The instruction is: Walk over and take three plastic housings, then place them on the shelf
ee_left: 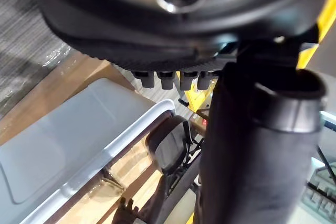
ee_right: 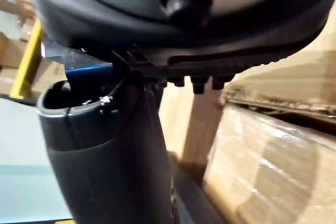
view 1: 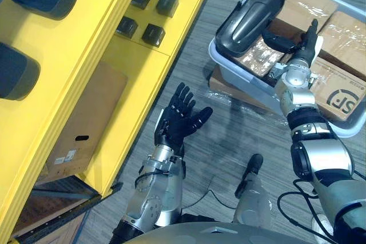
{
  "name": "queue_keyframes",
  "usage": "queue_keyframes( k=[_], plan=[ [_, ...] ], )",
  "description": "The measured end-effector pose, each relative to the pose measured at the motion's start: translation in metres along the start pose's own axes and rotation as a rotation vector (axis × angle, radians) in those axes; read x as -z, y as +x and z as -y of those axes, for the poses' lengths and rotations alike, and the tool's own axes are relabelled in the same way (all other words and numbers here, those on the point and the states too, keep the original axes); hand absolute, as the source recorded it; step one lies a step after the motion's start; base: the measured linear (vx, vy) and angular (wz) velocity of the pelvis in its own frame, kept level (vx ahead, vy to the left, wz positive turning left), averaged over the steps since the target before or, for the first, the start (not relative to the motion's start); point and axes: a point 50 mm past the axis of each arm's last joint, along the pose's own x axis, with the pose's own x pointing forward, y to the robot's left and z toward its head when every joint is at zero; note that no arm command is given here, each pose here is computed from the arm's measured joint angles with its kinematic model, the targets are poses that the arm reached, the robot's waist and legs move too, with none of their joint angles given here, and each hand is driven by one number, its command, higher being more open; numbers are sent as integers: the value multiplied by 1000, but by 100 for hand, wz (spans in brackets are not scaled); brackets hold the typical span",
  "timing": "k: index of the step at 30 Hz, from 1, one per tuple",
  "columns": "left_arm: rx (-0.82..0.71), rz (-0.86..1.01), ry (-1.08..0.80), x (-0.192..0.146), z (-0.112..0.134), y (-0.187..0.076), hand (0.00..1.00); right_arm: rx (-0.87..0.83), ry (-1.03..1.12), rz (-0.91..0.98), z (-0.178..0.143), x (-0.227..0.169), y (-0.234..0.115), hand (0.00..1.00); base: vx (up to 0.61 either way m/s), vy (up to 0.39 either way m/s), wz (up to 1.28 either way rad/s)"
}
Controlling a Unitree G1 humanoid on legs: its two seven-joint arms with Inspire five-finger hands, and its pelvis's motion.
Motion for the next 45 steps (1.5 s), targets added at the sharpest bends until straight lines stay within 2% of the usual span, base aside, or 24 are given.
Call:
queue_keyframes(
  k=[3,6,14,15,22,27,32,33,35,36,39,45],
  plan=[
    [-15,-20,-11,5,-3,-1,100,20,-46,-8,1,-15,8,100,-44,14,5],
    [-31,-64,-25,15,-6,-2,100,66,-97,-30,19,-26,20,100,-78,-2,17],
    [-75,-111,-51,27,-14,-3,100,113,-166,-19,42,-47,31,100,-71,-24,14],
    [-74,-104,-51,26,-14,-3,100,117,-169,-17,44,-52,33,0,-34,-25,4],
    [-68,-103,-58,26,-12,-3,100,169,-232,-109,73,-57,39,0,0,0,0],
    [-63,-109,-59,28,-11,-3,100,180,-250,-175,81,-57,40,0,0,0,0],
    [-68,-113,-58,29,-11,-4,100,168,-278,-293,78,-37,36,0,-2,-4,-1],
    [-69,-114,-58,29,-11,-4,100,167,-278,-294,78,-37,36,100,0,0,0],
    [-72,-117,-59,30,-11,-5,100,167,-278,-293,78,-37,36,100,-2,-16,-3],
    [-84,-129,-67,35,-11,-13,100,160,-285,-243,74,-40,36,100,3,-32,-4],
    [-79,-139,-70,37,-8,-15,100,191,-297,-115,71,-54,38,100,1,-11,-1],
    [-77,-124,-69,36,-8,-15,100,212,-268,203,50,-108,34,100,-3,-4,-5]
  ],
)
